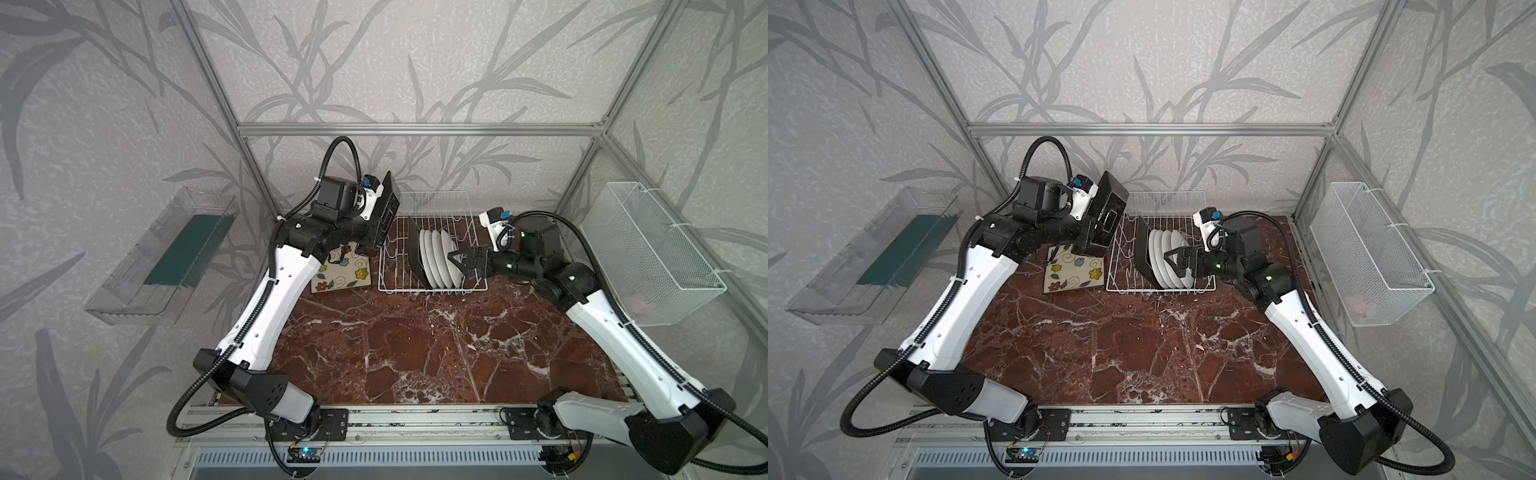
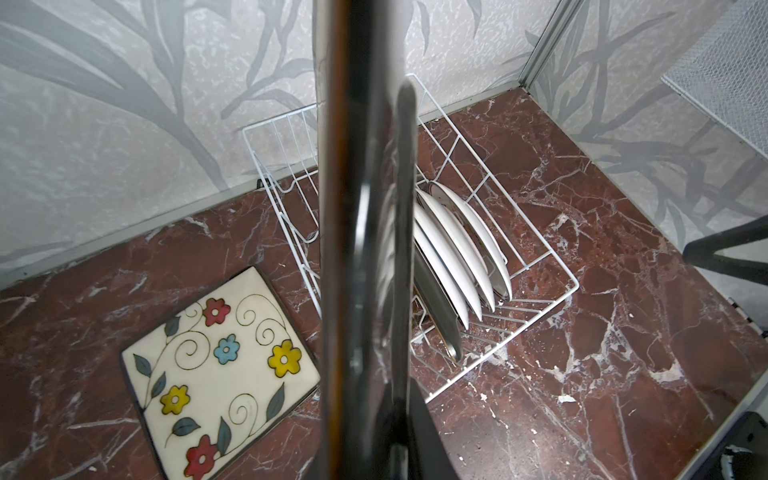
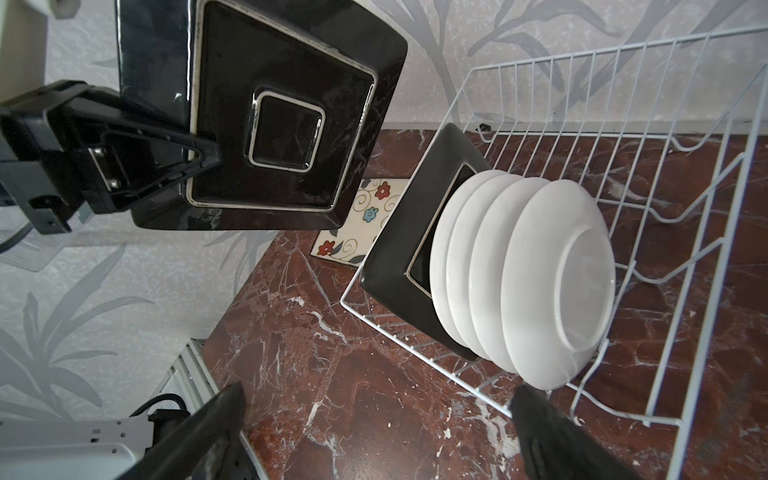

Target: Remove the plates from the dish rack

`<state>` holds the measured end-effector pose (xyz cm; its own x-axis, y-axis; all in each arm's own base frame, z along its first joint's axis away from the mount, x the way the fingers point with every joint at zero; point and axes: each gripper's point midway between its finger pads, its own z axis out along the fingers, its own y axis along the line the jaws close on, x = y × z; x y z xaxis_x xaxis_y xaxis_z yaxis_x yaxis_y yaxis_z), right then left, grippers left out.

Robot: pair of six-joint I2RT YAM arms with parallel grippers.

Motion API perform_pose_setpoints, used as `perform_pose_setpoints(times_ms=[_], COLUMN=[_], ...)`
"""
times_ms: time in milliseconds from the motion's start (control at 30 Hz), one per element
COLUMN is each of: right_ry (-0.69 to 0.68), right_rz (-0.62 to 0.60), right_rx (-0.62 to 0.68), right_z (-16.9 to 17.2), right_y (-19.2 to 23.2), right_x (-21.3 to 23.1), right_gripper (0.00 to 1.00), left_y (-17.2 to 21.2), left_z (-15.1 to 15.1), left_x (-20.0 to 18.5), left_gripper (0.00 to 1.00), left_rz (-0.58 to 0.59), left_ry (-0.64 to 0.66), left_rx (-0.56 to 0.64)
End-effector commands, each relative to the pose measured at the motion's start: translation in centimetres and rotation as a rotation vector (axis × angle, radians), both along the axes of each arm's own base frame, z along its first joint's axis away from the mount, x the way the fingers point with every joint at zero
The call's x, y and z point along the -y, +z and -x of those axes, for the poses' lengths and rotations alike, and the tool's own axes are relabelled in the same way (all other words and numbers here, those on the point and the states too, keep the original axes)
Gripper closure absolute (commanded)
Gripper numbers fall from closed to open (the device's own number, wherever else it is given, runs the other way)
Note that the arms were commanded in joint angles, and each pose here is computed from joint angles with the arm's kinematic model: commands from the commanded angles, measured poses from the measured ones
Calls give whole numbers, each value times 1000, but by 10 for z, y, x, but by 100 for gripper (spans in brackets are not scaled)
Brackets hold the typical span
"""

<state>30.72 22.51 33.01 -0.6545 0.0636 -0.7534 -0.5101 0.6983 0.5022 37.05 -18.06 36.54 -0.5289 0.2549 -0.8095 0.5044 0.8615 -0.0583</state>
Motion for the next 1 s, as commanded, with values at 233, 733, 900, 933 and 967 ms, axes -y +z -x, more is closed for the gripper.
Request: perform_pose_setpoints(times_ms=[233,733,900,933,967], right_ry=[-42,-143,-146,-144,-143], right_rz=[-98,-235,-278,-284,-293], right_rx=[-66,-210,-259,-271,-279], right_z=[4,-25,-36,-39,-40], right_y=[25,30,29,29,29], right_x=[2,26,24,22,21], right_gripper=[1,1,1,0,0], left_y=[81,66,70,70,69], left_z=[2,17,19,18,19], left_x=[0,27,31,31,32], left_gripper=[100,100,100,100,100], left_rz=[-145,-403,-459,-475,-490], left_ry=[-81,-269,-289,-294,-301], left_rx=[467,679,768,784,795])
